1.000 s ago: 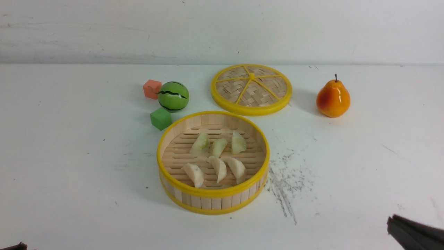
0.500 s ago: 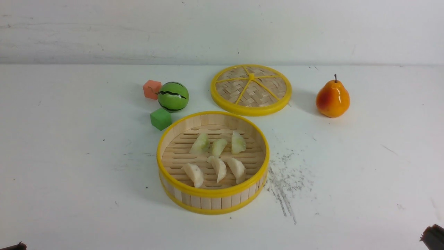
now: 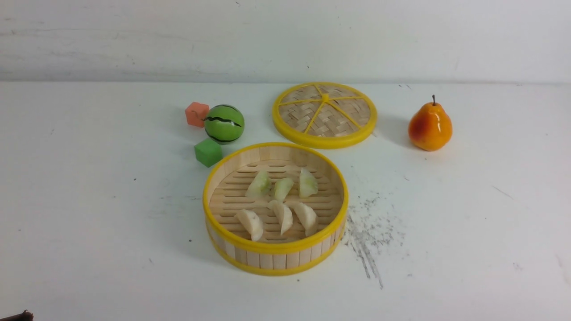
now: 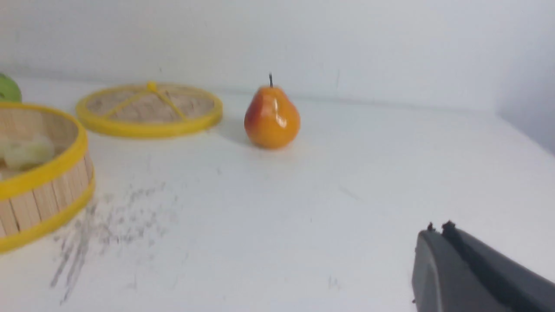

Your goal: Put the dumplings into the steamer on the white table.

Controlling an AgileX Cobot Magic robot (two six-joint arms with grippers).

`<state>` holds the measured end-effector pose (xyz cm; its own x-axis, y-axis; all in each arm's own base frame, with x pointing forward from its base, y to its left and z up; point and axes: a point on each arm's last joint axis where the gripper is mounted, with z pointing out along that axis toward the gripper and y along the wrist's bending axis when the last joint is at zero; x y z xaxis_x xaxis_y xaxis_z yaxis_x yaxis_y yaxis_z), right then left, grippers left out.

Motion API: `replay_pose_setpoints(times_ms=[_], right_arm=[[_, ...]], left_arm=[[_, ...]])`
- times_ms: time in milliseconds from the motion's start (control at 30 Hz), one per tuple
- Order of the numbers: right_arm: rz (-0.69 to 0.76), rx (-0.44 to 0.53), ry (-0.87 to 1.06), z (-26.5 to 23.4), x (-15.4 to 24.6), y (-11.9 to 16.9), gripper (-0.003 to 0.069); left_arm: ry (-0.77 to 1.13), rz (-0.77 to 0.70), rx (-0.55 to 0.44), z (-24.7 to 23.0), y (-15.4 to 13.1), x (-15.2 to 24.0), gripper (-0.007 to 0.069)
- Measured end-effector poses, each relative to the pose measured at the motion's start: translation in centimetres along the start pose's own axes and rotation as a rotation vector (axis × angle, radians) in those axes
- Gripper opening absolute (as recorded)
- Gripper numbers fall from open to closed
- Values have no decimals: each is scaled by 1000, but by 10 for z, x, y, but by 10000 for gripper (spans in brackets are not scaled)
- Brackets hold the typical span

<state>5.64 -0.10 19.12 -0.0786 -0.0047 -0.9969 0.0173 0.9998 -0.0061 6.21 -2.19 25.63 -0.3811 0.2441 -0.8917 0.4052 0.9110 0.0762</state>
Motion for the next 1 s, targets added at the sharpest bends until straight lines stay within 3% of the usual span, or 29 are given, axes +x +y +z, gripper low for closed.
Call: replay_pose_setpoints(times_ms=[167, 1000], right_arm=[[7, -12, 192, -2, 17, 1, -6], [-5, -12, 217, -3, 18, 0, 13]], left_arm=[[0, 0, 0, 0, 0, 0, 147], [-1, 0, 0, 0, 0, 0, 166]])
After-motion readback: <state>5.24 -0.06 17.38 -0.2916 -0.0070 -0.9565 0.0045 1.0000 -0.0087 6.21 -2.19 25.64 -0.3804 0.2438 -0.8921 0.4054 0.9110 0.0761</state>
